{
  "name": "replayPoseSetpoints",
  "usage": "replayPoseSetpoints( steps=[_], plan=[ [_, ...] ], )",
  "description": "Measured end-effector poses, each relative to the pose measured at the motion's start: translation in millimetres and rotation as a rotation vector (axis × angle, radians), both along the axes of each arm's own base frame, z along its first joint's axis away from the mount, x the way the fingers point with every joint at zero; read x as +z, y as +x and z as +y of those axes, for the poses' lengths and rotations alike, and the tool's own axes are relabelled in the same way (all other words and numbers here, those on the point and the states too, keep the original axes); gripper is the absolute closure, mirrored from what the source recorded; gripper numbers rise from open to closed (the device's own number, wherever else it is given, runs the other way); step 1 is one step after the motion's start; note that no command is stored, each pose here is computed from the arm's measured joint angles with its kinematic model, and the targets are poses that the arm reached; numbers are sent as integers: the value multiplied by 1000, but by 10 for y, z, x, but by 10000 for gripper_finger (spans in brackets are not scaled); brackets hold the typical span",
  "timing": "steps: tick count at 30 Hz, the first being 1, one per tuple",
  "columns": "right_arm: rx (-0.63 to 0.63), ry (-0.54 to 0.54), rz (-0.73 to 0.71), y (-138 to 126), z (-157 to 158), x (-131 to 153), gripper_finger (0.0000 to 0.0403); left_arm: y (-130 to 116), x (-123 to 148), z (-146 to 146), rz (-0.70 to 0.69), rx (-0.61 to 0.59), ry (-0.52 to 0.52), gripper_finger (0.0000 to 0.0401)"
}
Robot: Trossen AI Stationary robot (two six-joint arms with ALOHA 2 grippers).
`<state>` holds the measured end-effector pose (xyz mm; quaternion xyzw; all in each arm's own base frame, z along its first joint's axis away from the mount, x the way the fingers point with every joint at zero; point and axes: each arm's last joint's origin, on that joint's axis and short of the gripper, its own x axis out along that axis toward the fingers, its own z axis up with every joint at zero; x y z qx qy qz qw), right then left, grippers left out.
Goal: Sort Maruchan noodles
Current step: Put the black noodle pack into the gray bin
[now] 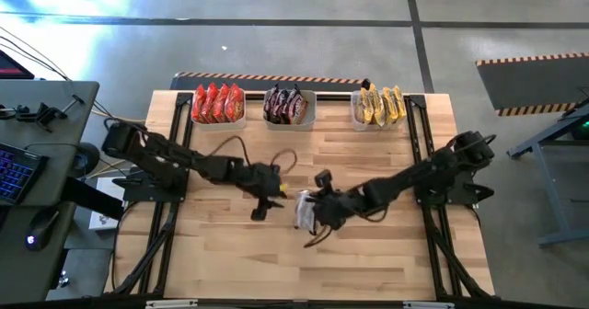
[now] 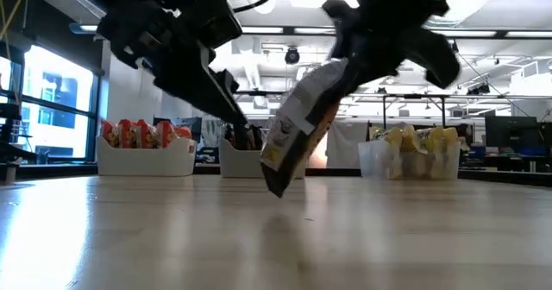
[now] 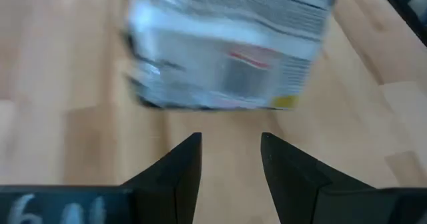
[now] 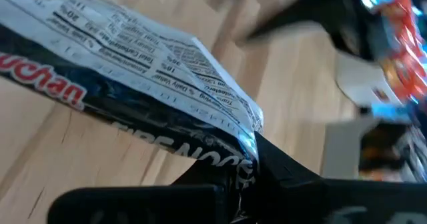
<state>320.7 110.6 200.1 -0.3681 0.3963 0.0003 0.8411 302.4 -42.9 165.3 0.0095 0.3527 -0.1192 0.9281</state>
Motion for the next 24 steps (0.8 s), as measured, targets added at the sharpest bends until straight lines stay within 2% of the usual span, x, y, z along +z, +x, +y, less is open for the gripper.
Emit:
replayPoseSetpoints(
  steps=[4,9,12,15,19,24],
  plan=[
    [95,28,35,132,-199,92,389,-110,91,321,-62,-31,-25,256],
    [205,12,58,234,-403,174,389,-195,210,808,-173,-27,-210,256],
    [257,-6,58,282,-512,217,389,-185,238,979,-225,-45,-307,256],
    [294,-20,57,309,-596,234,389,-157,199,1052,-244,-60,-342,252],
    [337,-48,67,316,-634,235,389,-37,96,1045,-190,-92,-392,237],
    [380,-79,70,315,-598,239,389,144,6,1028,-162,-108,-401,218]
  ],
)
